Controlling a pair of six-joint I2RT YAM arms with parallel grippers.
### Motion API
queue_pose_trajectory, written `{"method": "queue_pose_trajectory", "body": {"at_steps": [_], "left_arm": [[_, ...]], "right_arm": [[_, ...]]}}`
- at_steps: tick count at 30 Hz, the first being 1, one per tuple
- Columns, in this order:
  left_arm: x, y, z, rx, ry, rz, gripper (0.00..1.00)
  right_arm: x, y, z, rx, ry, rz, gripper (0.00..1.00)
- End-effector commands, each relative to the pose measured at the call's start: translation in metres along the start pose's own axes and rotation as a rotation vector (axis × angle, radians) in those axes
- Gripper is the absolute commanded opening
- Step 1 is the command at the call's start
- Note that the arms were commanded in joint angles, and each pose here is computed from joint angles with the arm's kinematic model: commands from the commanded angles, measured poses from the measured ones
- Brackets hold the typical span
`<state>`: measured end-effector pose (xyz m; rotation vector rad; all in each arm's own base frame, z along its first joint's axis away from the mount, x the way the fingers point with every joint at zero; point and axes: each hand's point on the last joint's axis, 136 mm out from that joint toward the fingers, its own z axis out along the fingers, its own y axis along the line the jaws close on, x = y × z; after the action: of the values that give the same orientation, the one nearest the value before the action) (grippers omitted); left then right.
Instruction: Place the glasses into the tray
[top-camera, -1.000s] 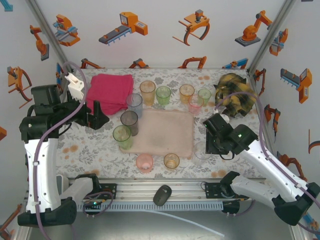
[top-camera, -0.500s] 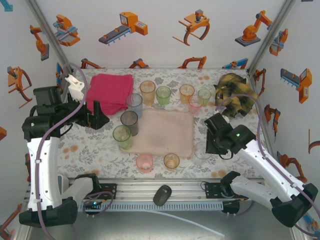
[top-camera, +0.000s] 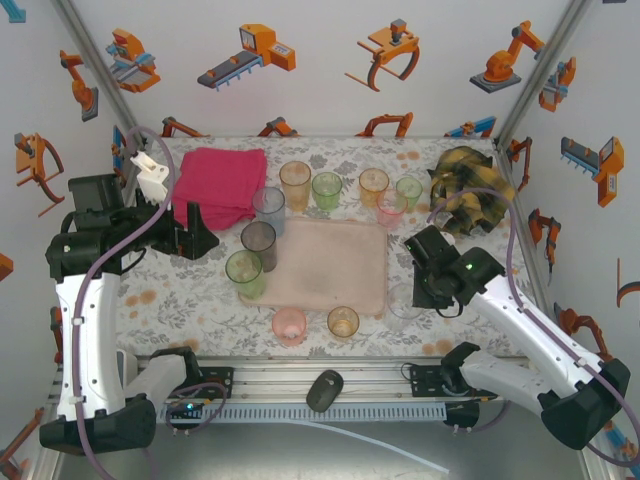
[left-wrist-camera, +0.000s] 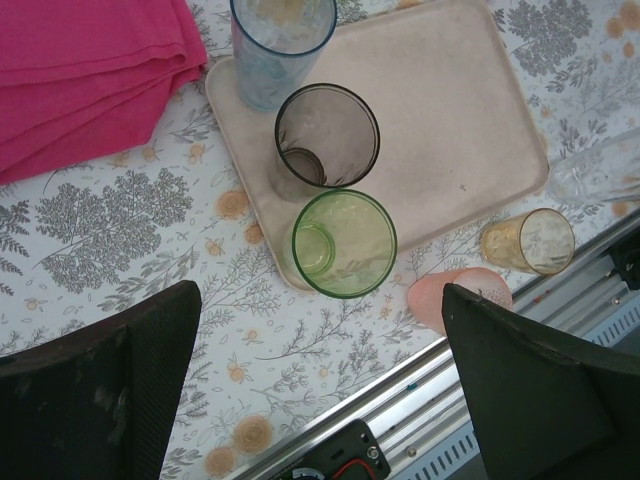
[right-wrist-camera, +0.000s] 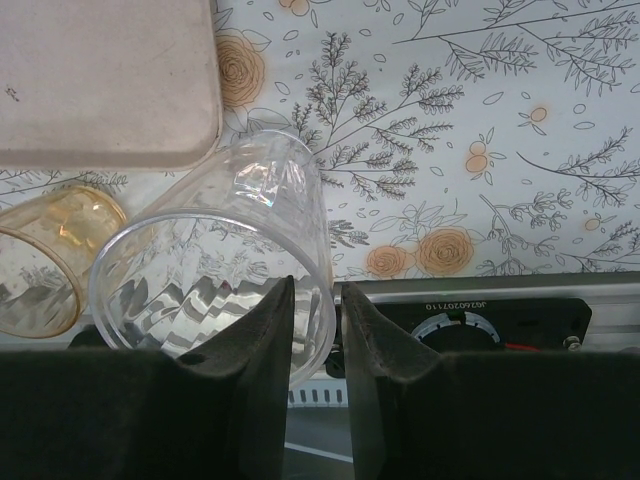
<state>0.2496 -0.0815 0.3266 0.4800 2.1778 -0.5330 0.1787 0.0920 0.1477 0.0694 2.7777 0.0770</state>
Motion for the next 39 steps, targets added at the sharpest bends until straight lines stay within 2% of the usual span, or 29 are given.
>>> {"method": "queue_pose_trajectory", "body": {"at_steps": [1, 23, 39], "left_arm": [[-0.0028, -0.0042, -0.0034, 0.014, -0.021, 0.003, 0.99], [-0.0031, -0.0059, -0.0041, 0.02, -0.029, 0.002, 0.99], [-0.0035, -0.0065, -0.0026, 0.029, -0.03, -0.003, 0.99]], "right_arm": [[0.0039, -0.0051, 0.0052, 0.024, 0.015, 0.018, 0.27], [0.002, -0.0128, 0.0072, 0.073, 0.005, 0.034, 0.2], [-0.0015, -0.008, 0.0093, 0.062, 0.004, 0.026, 0.09]]}}
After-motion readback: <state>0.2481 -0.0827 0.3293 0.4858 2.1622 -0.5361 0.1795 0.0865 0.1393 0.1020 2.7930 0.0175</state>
